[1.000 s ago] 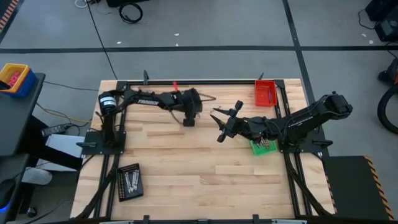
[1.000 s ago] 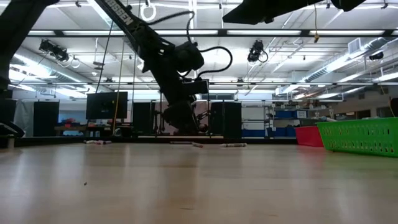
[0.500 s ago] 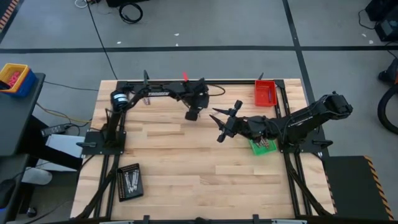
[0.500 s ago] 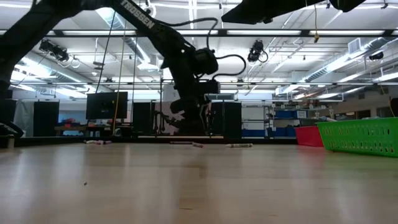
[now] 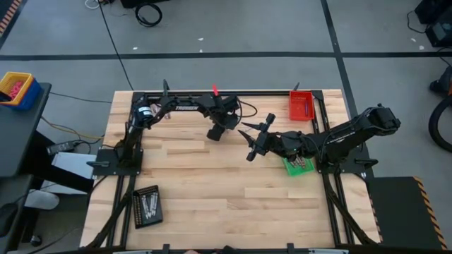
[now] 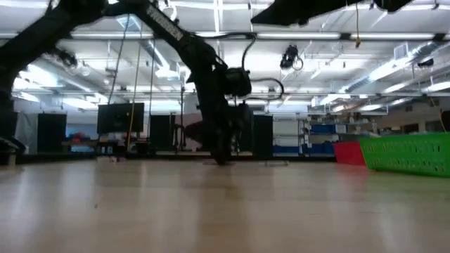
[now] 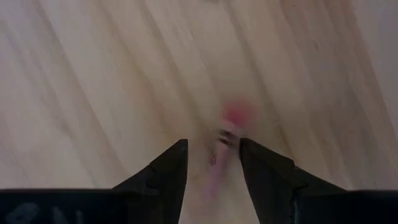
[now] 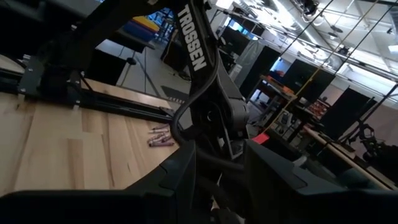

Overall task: Sort crayons
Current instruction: Put the pink crayon into the green bin

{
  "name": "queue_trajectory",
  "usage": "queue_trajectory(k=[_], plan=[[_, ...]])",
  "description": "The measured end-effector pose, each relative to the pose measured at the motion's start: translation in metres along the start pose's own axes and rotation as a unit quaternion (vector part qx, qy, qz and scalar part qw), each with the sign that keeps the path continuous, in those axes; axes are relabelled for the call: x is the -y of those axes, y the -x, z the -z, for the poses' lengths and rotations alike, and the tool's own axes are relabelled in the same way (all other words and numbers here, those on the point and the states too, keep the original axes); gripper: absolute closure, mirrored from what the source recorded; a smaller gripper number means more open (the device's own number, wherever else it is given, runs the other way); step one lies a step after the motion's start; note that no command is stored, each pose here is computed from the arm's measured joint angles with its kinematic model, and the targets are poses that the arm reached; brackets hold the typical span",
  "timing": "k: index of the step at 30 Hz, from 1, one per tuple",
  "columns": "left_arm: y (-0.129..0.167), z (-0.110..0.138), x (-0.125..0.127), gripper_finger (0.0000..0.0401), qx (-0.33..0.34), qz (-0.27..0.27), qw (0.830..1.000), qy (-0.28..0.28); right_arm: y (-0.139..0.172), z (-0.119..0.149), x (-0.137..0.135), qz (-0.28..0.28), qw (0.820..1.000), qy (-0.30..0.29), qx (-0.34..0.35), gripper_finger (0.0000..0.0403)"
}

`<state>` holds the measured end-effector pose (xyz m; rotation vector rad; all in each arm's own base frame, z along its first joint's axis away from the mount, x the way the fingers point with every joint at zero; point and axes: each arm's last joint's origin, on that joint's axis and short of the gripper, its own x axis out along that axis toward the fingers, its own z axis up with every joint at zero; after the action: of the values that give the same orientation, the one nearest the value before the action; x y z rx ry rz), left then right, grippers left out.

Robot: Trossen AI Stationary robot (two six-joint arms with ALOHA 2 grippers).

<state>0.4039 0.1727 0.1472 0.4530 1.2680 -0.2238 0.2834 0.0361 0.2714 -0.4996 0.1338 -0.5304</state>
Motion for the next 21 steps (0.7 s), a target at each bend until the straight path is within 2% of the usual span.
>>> queue_trajectory(k=[6, 9, 13, 21], plan=[[0.000, -0.001, 0.000, 0.0239, -0.005, -0.004, 1.000, 0.003, 0.000, 0.000, 0.000, 0.000, 1.000, 0.002, -0.002, 0.0264], [0.000, -0.002, 0.002, 0.0245, -0.008, -0.005, 0.999, 0.032, 0.000, 0.000, 0.000, 0.000, 1.000, 0.002, -0.002, 0.0264], [0.001, -0.003, 0.006, 0.0257, -0.026, -0.007, 0.994, 0.104, 0.000, 0.001, 0.000, 0.000, 1.000, 0.003, -0.003, 0.0264], [0.004, 0.011, 0.015, 0.0259, -0.061, 0.080, 0.977, 0.188, 0.000, 0.001, 0.000, 0.000, 1.000, 0.003, -0.003, 0.0264]])
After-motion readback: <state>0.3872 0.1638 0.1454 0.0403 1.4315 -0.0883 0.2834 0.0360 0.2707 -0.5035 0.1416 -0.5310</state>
